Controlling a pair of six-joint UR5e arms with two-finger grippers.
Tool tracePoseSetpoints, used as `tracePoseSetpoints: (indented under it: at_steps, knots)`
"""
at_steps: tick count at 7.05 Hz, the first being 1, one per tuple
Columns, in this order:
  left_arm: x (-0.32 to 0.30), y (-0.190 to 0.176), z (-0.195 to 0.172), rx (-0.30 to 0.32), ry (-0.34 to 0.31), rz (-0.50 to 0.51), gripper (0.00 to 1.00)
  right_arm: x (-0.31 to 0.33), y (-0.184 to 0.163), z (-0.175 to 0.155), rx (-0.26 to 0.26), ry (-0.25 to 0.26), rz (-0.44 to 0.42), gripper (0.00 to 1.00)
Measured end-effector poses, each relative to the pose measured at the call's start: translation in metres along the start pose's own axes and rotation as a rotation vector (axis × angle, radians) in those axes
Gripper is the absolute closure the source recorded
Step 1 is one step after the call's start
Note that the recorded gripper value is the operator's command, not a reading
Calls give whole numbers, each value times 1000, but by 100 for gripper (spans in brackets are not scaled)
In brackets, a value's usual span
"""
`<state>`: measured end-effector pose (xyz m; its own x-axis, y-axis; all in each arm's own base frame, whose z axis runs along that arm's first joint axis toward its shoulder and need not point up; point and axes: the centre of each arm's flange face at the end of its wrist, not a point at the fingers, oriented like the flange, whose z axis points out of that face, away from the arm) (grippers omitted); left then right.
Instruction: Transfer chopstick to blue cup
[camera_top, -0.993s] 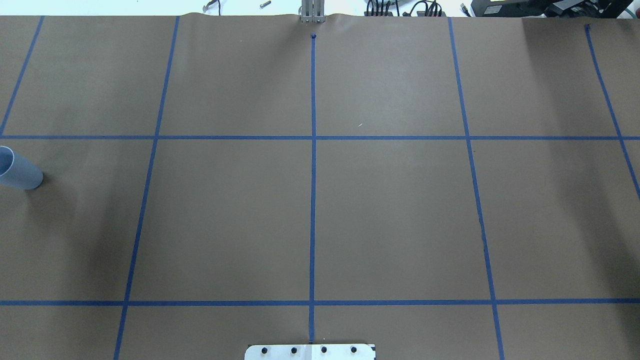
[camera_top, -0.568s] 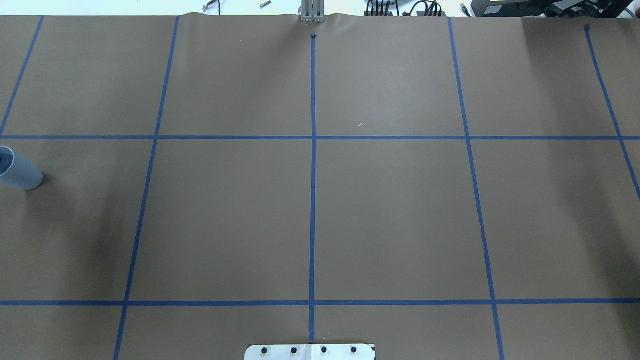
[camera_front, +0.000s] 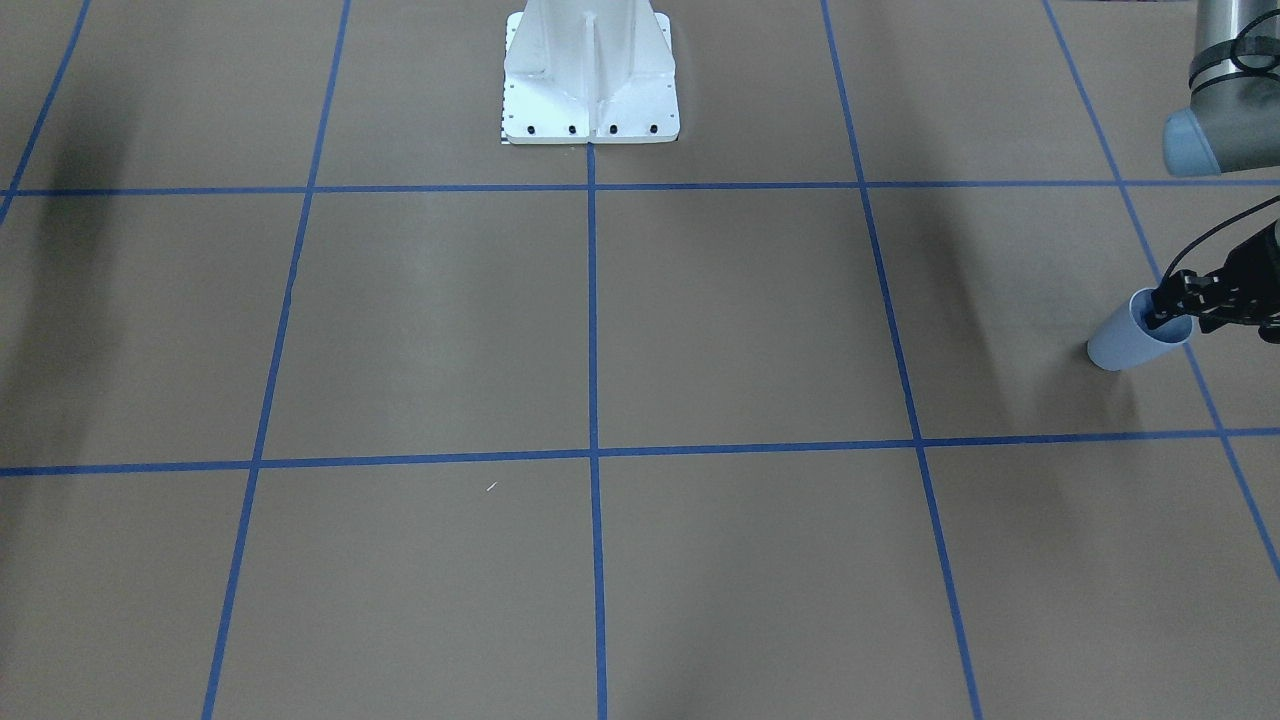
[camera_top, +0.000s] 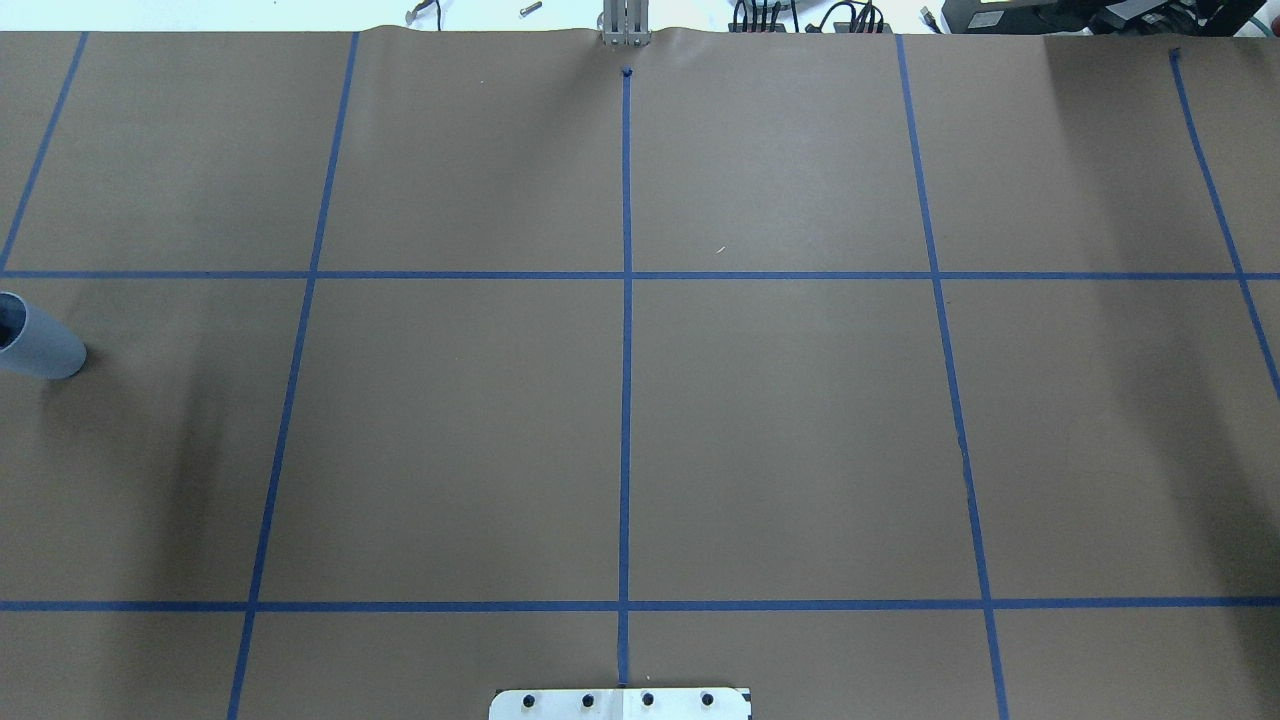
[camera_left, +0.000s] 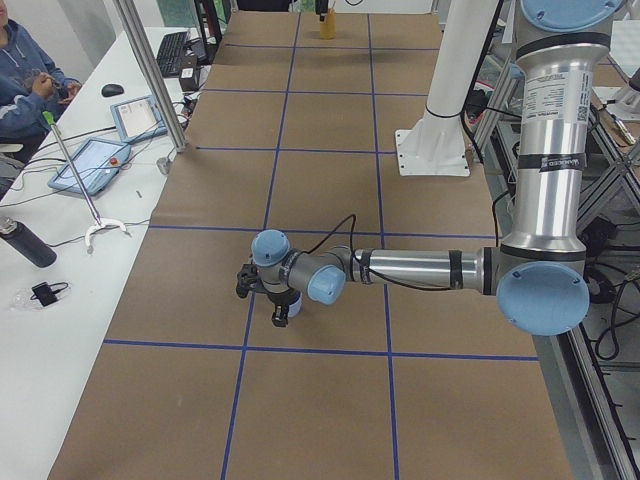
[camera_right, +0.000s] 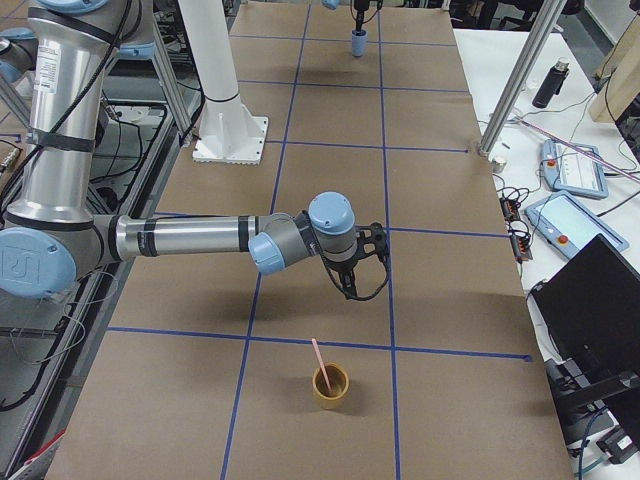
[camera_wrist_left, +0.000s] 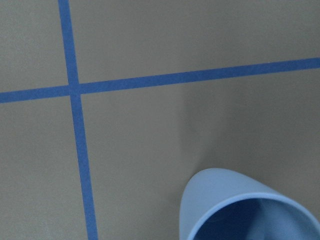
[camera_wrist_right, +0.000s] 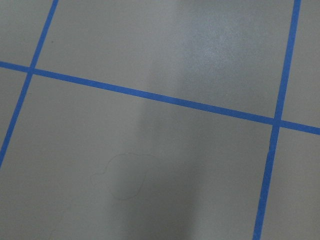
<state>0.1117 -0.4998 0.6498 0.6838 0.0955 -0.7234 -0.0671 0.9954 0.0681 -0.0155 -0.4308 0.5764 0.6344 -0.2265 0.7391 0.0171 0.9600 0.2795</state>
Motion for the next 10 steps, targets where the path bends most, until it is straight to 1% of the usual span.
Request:
tracePoseSetpoints:
  at_steps: [1,2,3,4,5,6,7,9,10]
  knots:
    - [6,-4,-3,3,17,-7,100,0,0,0,0,0,3,0]
    - [17,-7,-8,0,53,-25,100,0,0,0,0,0,4,0]
    - [34,-12,-19,-1,100,-53,100,0,0,0,0,1,4,0]
    - [67,-23,-43,7,147,-92,100,0,-1,0,1,2,3,0]
    - [125,-42,-76,9,185,-141,100,0,-1,0,1,4,2,0]
    - [208,-59,-101,-6,210,-186,100,1,0,1,1,6,3,0]
    - [305,-68,-109,-17,219,-235,100,8,2,-3,6,16,21,0]
    - [468,-52,-88,4,199,-309,100,55,20,-20,32,45,84,0]
    - [533,-47,-80,20,180,-335,100,81,35,-28,43,59,86,0]
